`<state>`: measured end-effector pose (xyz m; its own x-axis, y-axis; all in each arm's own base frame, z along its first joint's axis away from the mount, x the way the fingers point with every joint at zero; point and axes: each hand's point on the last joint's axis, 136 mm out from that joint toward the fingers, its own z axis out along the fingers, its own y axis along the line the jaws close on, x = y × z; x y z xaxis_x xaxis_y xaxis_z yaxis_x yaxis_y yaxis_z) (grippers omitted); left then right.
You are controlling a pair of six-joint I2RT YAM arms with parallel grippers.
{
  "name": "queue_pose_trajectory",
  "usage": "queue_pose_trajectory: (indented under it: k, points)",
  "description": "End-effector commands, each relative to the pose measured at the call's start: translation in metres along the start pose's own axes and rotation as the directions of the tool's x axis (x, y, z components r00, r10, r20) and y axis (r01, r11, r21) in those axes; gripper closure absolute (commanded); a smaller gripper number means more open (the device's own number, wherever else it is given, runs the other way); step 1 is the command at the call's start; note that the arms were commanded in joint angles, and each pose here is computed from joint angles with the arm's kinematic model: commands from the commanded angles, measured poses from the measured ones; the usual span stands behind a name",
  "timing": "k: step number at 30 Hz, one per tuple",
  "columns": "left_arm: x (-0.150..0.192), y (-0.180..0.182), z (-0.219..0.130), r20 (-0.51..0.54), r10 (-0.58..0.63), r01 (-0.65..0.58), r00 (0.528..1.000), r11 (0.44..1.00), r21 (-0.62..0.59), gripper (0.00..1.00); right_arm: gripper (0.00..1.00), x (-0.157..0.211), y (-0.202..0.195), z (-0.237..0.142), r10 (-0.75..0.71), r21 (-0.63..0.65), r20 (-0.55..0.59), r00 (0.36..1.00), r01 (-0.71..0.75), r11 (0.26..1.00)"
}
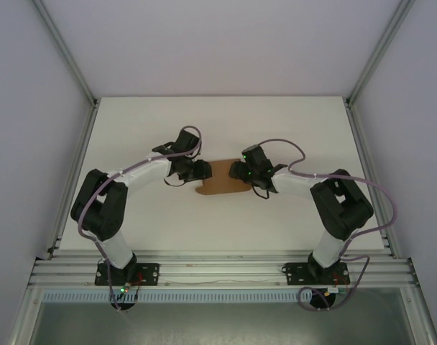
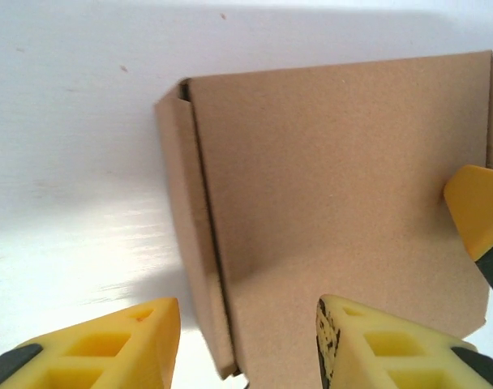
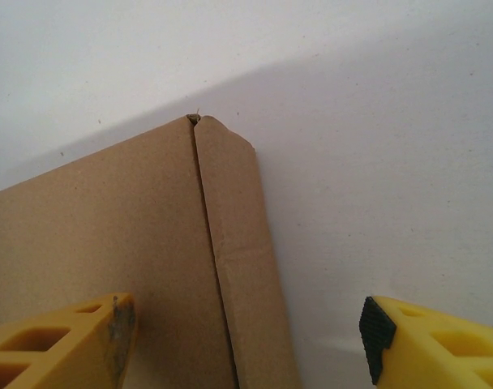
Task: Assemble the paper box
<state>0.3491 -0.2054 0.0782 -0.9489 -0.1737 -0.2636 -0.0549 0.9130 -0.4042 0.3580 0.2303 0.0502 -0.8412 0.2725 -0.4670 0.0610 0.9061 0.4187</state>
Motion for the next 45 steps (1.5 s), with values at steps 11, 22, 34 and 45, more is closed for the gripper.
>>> queue_pose_trajectory:
  k: [11,22,34,45]
  points:
    - [-0.014,0.007,0.043,-0.017,-0.084,0.086,0.996,0.985,0.15,0.46,0.27,0.023,-0.032,0.006,-0.029,0.126,-0.071,0.997,0.037,0.991]
    - [0.006,0.027,0.065,-0.088,-0.19,0.207,0.978,0.941,0.267,0.73,0.16,-0.004,-0.011,-0.023,-0.01,-0.015,-0.004,1.0,0.01,1.0]
    - [0.007,0.037,0.062,-0.093,-0.189,0.21,0.978,0.909,0.361,0.84,0.13,-0.012,0.007,-0.032,0.116,-0.286,-0.132,0.984,-0.15,0.946]
    - [0.01,0.038,0.064,-0.096,-0.171,0.195,0.981,0.907,0.374,0.84,0.17,-0.005,0.031,-0.01,0.173,-0.416,-0.269,0.948,-0.276,0.867]
